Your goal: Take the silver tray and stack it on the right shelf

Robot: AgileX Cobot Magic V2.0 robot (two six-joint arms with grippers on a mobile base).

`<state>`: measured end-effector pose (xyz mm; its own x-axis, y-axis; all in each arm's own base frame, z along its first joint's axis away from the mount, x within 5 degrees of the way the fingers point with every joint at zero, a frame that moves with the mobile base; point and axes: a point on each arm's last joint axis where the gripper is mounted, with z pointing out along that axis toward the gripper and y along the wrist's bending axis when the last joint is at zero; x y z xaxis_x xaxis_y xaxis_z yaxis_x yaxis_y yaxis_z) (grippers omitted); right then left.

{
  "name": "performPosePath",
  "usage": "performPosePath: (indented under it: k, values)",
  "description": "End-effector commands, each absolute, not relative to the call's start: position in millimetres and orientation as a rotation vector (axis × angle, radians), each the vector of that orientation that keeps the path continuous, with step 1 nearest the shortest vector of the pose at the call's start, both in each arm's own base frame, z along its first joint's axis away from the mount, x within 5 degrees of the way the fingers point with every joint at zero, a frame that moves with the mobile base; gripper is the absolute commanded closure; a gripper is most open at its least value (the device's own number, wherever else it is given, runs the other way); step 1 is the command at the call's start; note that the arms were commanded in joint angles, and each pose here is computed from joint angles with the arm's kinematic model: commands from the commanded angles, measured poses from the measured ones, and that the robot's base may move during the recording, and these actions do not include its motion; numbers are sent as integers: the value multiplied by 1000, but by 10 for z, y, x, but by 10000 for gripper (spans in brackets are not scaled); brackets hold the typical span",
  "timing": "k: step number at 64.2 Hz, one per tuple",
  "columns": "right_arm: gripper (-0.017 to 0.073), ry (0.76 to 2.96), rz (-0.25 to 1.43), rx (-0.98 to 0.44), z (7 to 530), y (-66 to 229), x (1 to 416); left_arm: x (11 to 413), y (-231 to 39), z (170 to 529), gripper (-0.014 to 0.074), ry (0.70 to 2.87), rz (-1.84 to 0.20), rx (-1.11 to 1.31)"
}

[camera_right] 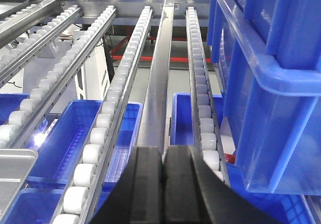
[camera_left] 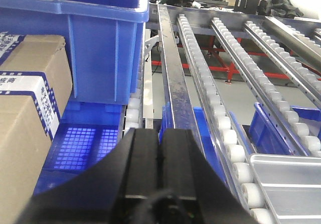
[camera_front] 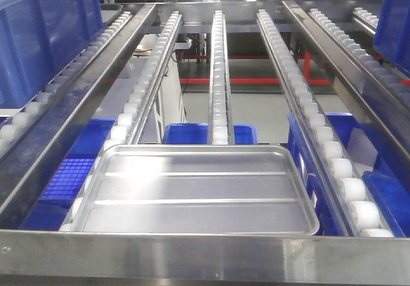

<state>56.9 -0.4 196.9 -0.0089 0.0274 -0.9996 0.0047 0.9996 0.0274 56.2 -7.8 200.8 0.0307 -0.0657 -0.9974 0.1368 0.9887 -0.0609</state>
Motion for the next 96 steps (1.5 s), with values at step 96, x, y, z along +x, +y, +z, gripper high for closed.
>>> performPosePath:
  k: [96]
  values:
    - [403,1521,94,-52,3436,78,849,1466,-287,3923,558,1909,-205,164]
